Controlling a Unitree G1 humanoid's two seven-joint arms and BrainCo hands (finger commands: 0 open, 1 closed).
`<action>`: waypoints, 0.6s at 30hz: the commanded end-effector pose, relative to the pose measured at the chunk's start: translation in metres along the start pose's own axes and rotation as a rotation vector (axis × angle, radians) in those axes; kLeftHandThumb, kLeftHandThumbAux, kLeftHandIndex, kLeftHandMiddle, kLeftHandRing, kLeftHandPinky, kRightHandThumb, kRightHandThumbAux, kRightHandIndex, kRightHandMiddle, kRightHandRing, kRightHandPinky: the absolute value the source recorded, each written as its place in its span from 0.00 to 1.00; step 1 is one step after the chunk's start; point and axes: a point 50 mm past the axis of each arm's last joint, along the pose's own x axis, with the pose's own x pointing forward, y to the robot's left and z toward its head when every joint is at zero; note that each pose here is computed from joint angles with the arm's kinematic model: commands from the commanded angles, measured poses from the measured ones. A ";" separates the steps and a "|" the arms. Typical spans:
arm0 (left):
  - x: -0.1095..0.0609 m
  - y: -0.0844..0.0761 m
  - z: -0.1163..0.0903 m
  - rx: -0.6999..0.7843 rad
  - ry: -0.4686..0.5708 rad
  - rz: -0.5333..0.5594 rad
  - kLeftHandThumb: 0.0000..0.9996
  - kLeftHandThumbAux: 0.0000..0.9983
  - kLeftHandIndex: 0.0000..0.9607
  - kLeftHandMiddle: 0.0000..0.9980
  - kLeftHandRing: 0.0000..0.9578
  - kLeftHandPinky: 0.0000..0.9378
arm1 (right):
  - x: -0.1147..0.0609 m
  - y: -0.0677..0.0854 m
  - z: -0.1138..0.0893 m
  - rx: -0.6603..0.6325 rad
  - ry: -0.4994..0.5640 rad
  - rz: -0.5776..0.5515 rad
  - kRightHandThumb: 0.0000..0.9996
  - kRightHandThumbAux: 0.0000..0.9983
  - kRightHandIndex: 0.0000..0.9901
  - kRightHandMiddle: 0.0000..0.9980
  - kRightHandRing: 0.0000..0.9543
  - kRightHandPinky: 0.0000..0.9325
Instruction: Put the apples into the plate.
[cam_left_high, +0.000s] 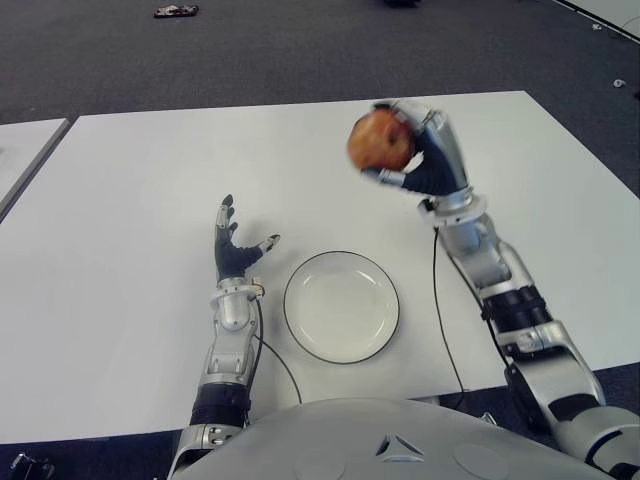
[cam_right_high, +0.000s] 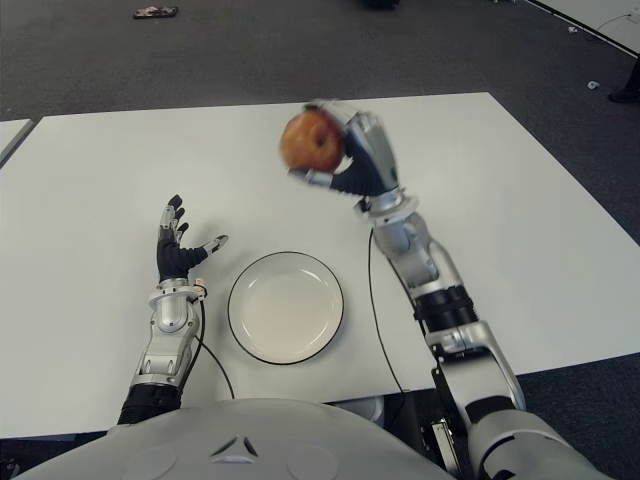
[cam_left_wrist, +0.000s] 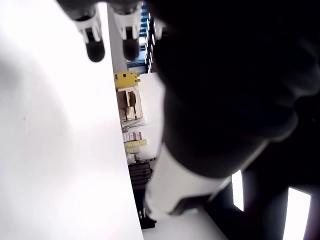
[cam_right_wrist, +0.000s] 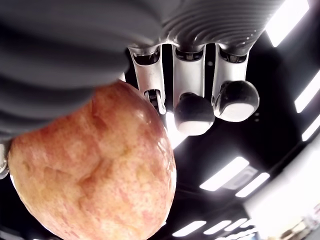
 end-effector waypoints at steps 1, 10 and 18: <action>0.001 0.000 0.000 0.005 0.006 0.000 0.00 0.57 0.00 0.00 0.00 0.00 | -0.014 0.004 0.006 0.053 -0.016 0.090 0.75 0.71 0.44 0.88 0.91 0.91; 0.001 0.000 0.000 0.014 0.004 0.004 0.00 0.57 0.00 0.00 0.00 0.00 | -0.039 0.020 0.021 0.149 -0.087 0.256 0.75 0.71 0.44 0.86 0.90 0.90; 0.001 0.001 0.000 0.018 0.009 0.004 0.00 0.58 0.00 0.00 0.00 0.00 | -0.051 0.029 0.025 0.166 -0.142 0.417 0.74 0.71 0.44 0.86 0.89 0.91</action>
